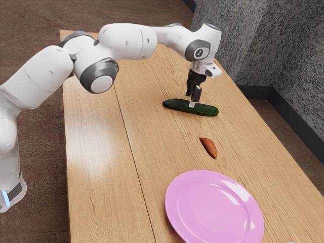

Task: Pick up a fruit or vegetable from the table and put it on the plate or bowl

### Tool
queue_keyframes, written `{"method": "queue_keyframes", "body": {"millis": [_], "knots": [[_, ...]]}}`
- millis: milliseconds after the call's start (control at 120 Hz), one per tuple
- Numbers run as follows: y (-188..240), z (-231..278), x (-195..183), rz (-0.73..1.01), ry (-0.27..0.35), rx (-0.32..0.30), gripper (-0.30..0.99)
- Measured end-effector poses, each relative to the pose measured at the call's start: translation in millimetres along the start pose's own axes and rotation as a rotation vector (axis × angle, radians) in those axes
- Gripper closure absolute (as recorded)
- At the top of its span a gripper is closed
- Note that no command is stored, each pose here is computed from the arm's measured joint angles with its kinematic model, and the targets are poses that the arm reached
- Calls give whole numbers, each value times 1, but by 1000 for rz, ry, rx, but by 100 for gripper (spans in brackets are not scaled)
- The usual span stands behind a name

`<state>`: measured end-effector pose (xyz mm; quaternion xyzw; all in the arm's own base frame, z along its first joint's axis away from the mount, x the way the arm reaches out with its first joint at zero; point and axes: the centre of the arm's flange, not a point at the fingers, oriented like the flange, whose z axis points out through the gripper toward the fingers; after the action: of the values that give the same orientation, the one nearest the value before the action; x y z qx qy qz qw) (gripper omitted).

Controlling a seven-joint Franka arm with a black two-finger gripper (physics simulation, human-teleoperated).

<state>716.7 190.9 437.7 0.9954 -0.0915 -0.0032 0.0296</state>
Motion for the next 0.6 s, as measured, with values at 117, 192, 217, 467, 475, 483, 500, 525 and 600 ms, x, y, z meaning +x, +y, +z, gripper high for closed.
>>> {"method": "queue_keyframes", "body": {"millis": [117, 192, 217, 467, 475, 483, 500, 525, 600], "knots": [[-2, 8, 3, -7, 6, -5, 0], [-2, 12, 4, -10, 5, -8, 0], [-2, 13, 5, -10, 6, -8, 0], [-1, 22, 7, -18, 4, -20, 0], [-1, 23, 7, -18, 4, -20, 0], [-1, 23, 7, -18, 3, -21, 0], [-1, 24, 7, -18, 3, -21, 1], [-1, 25, 7, -19, 1, -22, 1], [-1, 28, 8, -20, -1, -24, 1]]}}
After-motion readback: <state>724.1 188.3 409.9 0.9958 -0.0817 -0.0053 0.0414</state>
